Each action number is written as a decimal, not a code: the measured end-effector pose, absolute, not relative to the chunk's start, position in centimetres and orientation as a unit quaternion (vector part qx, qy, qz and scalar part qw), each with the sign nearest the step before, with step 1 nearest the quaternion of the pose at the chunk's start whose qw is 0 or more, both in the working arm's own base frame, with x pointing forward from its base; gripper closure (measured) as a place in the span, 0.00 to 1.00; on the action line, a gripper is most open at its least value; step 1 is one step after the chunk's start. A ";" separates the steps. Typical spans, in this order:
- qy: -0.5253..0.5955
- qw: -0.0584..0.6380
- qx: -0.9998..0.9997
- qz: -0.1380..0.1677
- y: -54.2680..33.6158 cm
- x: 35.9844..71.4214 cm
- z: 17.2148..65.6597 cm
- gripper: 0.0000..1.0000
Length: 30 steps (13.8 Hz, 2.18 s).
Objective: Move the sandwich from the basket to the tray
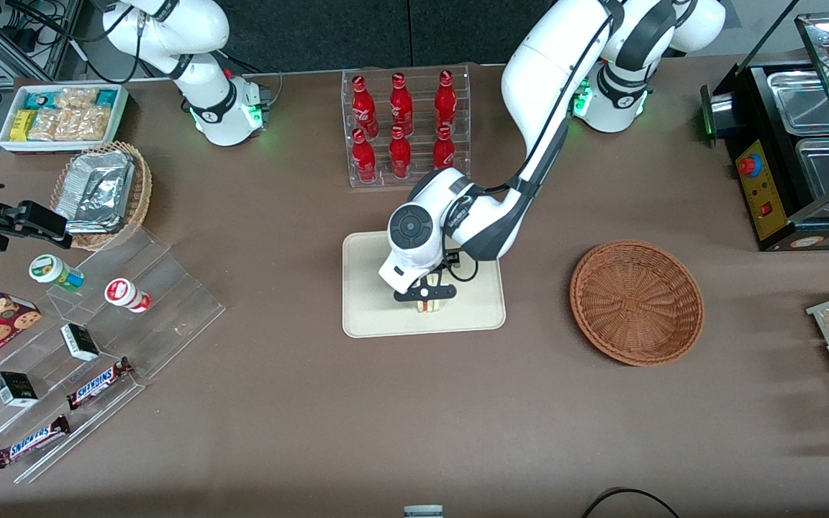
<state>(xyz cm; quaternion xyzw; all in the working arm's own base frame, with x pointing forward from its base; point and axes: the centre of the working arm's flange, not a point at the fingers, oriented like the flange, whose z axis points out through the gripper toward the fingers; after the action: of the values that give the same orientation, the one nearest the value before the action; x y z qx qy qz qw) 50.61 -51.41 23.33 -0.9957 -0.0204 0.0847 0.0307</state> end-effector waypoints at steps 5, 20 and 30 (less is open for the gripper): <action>0.008 0.023 -0.997 0.072 -51.1 51.7 24.7 0.00; -0.006 0.000 -0.997 0.072 -23.3 64.2 39.5 0.00; -0.005 -0.012 -0.998 0.065 -12.2 60.7 45.0 0.00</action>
<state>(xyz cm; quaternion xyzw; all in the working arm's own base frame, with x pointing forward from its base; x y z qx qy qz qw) 60.71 -12.16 44.97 -0.9978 -0.0047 0.0645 -0.0124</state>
